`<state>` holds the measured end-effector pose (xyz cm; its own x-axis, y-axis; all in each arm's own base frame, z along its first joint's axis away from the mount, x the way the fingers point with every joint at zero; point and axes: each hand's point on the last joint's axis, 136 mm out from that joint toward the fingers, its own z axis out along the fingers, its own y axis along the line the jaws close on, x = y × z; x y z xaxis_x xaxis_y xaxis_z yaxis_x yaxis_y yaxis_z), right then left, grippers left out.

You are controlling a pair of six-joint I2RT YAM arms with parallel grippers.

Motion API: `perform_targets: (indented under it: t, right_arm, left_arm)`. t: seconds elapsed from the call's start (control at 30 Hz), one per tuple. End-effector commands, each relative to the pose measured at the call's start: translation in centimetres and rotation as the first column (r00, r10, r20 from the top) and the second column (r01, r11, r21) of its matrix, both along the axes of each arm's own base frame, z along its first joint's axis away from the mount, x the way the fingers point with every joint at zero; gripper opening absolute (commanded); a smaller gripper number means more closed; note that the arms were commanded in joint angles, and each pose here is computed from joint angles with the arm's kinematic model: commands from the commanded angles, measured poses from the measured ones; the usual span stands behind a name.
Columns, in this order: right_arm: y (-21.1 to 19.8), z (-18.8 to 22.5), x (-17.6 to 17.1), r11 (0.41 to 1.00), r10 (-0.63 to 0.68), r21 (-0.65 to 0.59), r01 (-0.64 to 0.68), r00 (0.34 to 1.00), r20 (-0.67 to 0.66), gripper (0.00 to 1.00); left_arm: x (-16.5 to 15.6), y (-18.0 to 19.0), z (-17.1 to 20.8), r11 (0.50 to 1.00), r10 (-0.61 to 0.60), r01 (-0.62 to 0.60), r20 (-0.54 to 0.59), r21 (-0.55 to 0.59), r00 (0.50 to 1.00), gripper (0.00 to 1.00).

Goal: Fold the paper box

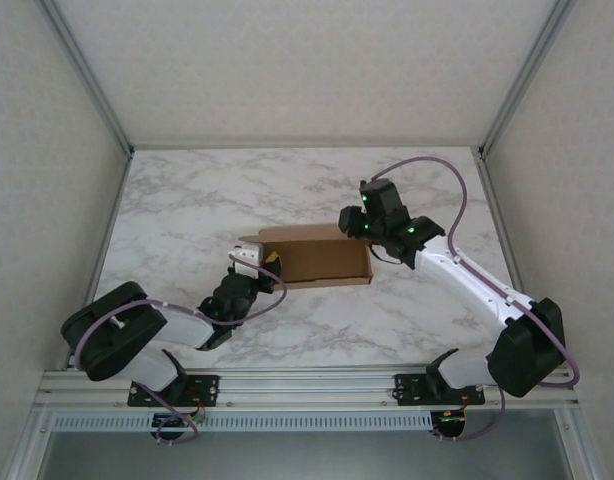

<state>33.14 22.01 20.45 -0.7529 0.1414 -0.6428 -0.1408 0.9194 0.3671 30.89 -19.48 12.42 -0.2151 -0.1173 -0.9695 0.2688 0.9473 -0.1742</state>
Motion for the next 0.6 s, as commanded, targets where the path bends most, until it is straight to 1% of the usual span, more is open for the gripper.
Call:
perform_targets:
  t: [0.0, 0.13, 0.27, 0.4, 0.57]
  right_arm:
    - [0.0, -0.2, -0.8, 0.999, -0.024, 0.027, 0.025, 1.0, -0.003, 0.32]
    - [-0.6, -1.1, -1.1, 0.999, -0.049, 0.01, 0.049, 0.999, 0.001, 0.32]
    - [-0.8, -1.8, -1.2, 0.998, -0.058, 0.001, 0.058, 0.998, -0.002, 0.34]
    - [-0.7, -1.8, -0.9, 0.998, -0.061, -0.004, 0.061, 0.998, 0.006, 0.36]
    - [-0.4, -1.6, -0.4, 0.998, -0.056, -0.004, 0.056, 0.998, 0.015, 0.37]
  left_arm:
    - [-1.4, -1.1, -0.3, 0.995, -0.083, 0.08, -0.045, -0.057, 0.996, 0.59]
    - [-2.8, -1.5, -0.6, 0.991, -0.121, 0.115, -0.08, -0.073, 0.989, 0.6]
    - [-3.7, -0.3, -0.2, 0.991, -0.097, 0.088, -0.091, -0.097, 0.991, 0.61]
    - [-4.6, 0.6, 0.4, 0.99, -0.103, 0.092, -0.092, -0.109, 0.99, 0.62]
    - [-5.7, 1.0, 0.1, 0.986, -0.131, 0.117, -0.114, -0.123, 0.985, 0.63]
